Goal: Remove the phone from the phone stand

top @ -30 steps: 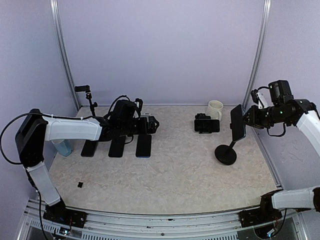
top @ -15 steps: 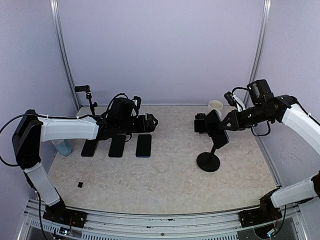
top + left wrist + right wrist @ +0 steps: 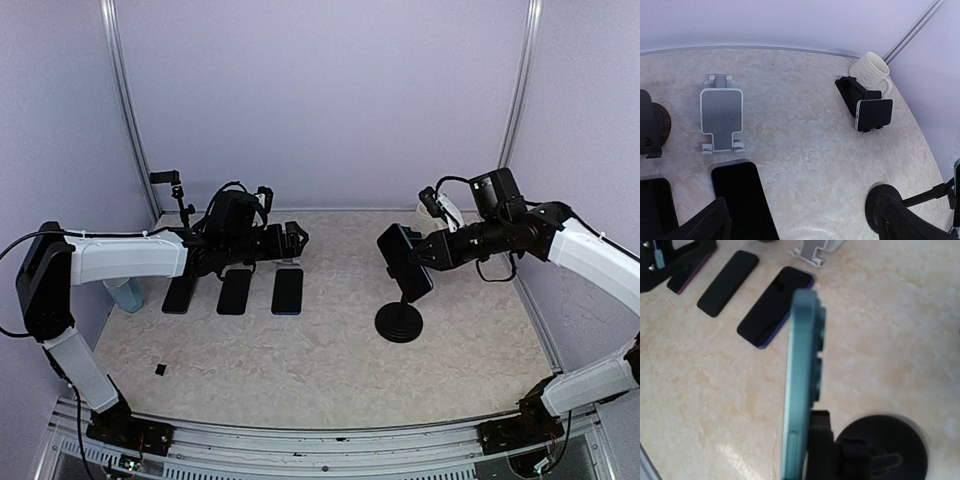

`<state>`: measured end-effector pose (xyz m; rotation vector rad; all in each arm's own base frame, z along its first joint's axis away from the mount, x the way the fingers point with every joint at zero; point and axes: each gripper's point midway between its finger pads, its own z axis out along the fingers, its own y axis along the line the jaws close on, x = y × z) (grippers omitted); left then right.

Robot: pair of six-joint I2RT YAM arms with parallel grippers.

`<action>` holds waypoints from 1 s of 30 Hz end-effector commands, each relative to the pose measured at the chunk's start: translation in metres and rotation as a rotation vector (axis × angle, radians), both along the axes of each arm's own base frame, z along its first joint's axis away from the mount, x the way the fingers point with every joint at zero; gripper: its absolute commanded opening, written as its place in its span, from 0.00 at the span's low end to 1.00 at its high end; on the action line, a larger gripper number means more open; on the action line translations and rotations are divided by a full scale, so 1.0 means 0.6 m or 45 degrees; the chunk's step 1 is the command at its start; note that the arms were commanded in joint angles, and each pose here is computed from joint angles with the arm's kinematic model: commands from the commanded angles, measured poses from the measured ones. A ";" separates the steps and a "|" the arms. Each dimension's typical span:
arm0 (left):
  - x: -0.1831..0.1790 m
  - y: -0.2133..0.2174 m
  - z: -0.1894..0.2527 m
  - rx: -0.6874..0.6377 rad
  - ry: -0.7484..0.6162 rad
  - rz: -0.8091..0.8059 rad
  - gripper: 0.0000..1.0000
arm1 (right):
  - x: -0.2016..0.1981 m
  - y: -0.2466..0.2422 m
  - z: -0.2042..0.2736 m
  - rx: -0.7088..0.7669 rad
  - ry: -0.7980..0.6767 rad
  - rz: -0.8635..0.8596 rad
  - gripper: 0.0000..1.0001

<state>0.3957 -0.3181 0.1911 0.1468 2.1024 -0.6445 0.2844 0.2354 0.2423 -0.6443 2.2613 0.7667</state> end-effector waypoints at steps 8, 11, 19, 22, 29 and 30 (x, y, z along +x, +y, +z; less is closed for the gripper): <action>-0.005 -0.002 0.027 -0.033 -0.017 -0.016 0.99 | -0.013 0.061 -0.009 0.177 -0.061 0.080 0.00; -0.005 -0.002 0.029 -0.033 -0.019 -0.018 0.99 | -0.016 0.066 -0.019 0.215 -0.062 0.088 0.00; -0.006 -0.002 0.029 -0.039 -0.015 -0.021 0.99 | -0.018 0.070 -0.045 0.299 -0.059 0.064 0.00; -0.010 -0.007 0.030 -0.060 -0.011 -0.038 0.99 | -0.019 0.071 -0.054 0.325 -0.051 0.054 0.00; -0.044 -0.041 0.040 -0.159 -0.018 -0.142 0.99 | -0.015 0.064 -0.052 0.386 -0.054 -0.025 0.00; -0.050 -0.048 0.046 -0.183 -0.024 -0.155 0.99 | -0.015 0.064 -0.055 0.398 -0.045 -0.033 0.00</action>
